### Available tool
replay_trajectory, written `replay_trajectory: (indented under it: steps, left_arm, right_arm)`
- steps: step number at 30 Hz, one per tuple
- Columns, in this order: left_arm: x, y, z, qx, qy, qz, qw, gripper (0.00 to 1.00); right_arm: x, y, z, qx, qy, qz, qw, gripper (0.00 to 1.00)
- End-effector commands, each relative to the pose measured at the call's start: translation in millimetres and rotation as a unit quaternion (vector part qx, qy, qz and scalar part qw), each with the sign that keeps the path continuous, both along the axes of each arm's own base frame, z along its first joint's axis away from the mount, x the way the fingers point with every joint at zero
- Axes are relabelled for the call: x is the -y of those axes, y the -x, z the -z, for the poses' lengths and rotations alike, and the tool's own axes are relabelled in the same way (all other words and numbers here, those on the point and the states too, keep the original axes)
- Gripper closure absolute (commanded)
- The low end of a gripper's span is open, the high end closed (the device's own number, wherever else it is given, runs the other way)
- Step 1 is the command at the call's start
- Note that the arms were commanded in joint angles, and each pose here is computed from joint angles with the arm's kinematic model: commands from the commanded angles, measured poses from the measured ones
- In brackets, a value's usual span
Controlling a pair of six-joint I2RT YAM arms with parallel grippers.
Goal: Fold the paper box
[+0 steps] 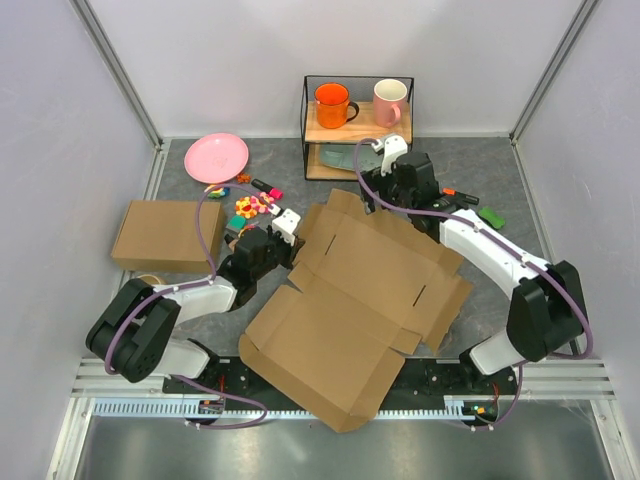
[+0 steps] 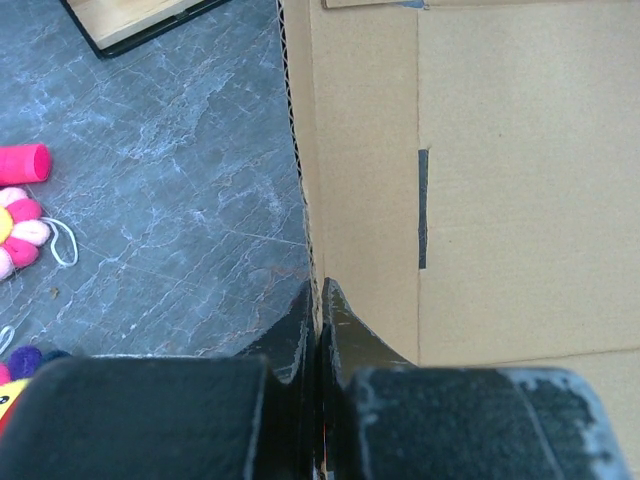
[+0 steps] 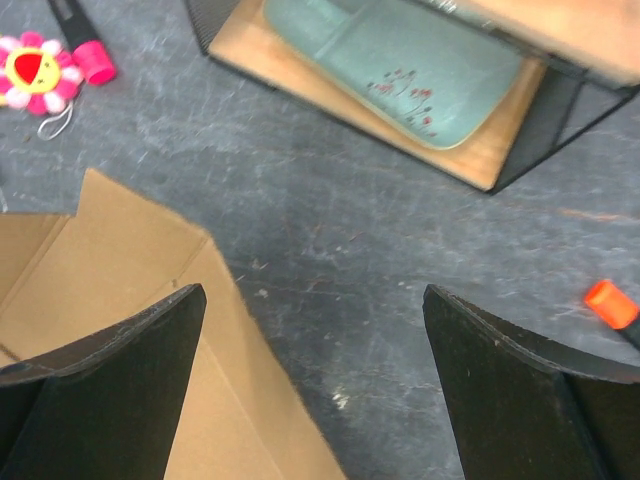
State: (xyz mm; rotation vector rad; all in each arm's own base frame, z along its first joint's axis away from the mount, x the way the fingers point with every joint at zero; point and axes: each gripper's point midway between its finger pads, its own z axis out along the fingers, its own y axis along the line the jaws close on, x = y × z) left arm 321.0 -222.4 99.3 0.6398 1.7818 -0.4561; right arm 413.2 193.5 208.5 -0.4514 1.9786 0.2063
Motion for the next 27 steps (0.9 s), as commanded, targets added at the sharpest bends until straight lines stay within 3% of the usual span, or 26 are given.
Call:
replay_trajectory:
  steps: [1, 6, 12, 23, 27]
  left_arm:
    - [-2, -10, -20, 0.049, 0.001, -0.011, 0.999, 0.98]
    - [-1, -10, -19, 0.046, -0.001, -0.01, 0.999, 0.98]
    - [-3, -10, -16, 0.04, -0.009, -0.014, 0.999, 0.98]
    - [-5, -10, -16, 0.037, -0.009, -0.022, 0.999, 0.98]
    - [-6, -12, -21, 0.042, -0.007, -0.028, 0.999, 0.98]
  right_arm:
    - [-16, 5, 20, -0.036, -0.045, -0.026, 0.998, 0.02]
    - [-27, 13, 25, -0.046, -0.073, -0.049, 0.995, 0.02]
    - [-25, 14, 50, -0.077, -0.059, -0.039, 0.995, 0.07]
    - [-30, 17, 72, -0.104, -0.059, -0.052, 0.991, 0.39]
    - [-30, 17, 70, -0.099, -0.06, -0.052, 0.992, 0.6]
